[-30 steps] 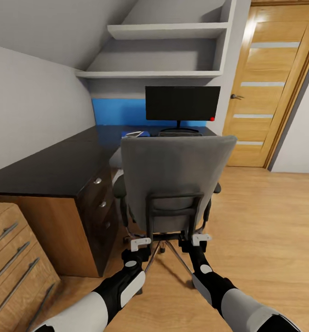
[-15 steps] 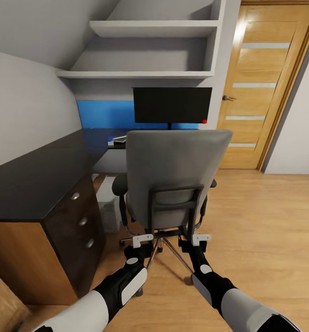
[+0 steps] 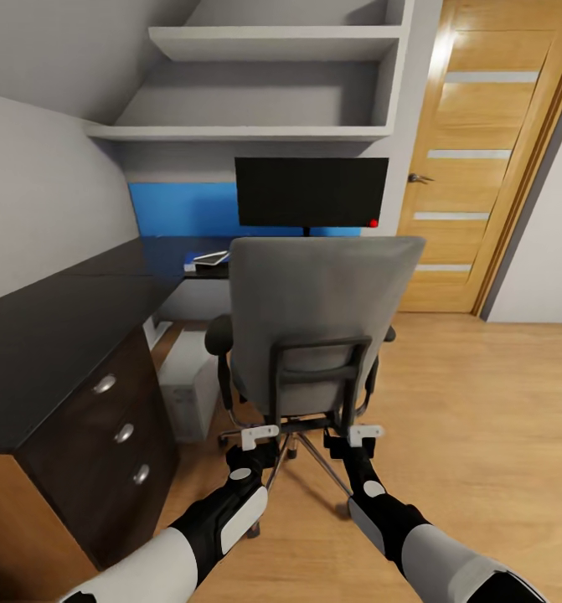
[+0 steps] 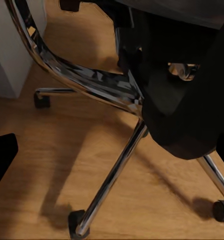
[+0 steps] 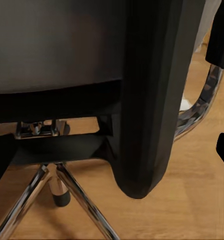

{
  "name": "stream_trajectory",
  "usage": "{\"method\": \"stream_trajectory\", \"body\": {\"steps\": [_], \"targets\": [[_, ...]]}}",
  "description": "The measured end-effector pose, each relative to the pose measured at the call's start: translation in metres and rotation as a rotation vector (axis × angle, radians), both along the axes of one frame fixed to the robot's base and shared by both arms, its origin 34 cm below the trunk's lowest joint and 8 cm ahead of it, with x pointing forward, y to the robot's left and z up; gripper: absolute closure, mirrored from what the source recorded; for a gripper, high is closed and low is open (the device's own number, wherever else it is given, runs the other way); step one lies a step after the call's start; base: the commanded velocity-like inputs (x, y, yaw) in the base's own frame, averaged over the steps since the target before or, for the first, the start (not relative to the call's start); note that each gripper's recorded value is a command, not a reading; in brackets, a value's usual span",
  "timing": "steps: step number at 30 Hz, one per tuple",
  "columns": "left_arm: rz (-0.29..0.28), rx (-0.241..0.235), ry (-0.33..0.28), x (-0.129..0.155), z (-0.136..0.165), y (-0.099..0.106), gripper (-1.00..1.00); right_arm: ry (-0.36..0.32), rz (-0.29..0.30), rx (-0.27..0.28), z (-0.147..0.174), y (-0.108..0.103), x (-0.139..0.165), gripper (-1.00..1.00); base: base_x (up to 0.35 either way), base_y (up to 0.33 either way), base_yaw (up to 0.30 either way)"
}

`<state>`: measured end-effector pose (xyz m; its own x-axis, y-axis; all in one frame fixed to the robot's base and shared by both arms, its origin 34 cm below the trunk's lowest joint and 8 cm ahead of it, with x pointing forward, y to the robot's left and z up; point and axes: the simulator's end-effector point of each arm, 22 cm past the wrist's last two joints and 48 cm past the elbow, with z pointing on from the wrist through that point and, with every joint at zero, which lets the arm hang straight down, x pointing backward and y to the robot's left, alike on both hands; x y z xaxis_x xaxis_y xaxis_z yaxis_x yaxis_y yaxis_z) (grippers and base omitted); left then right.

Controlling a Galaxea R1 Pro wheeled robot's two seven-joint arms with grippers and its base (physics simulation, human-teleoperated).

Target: In the bedroom, organize the workspace by keeping the computer under the desk, ensuring the monitor is on the desk, placing the keyboard on the desk next to the monitor, placing the mouse on the desk next to the keyboard, moving the folder from the swivel chair onto the desk next to the mouse, stacking the notebook on top of the folder with the pen on top of the notebook, and positioning the swivel chair next to the desk.

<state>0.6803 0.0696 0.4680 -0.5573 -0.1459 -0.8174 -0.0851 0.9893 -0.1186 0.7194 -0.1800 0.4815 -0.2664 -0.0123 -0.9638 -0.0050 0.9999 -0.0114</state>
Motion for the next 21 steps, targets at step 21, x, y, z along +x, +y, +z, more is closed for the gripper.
{"method": "stream_trajectory", "body": {"steps": [21], "targets": [[0.002, 0.000, 0.003, -0.0003, -0.0010, 0.0008, -1.00, 0.001, 0.002, 0.000, -0.0004, 0.0017, -0.0002, -1.00, 0.299, -0.051, 0.000]]}}
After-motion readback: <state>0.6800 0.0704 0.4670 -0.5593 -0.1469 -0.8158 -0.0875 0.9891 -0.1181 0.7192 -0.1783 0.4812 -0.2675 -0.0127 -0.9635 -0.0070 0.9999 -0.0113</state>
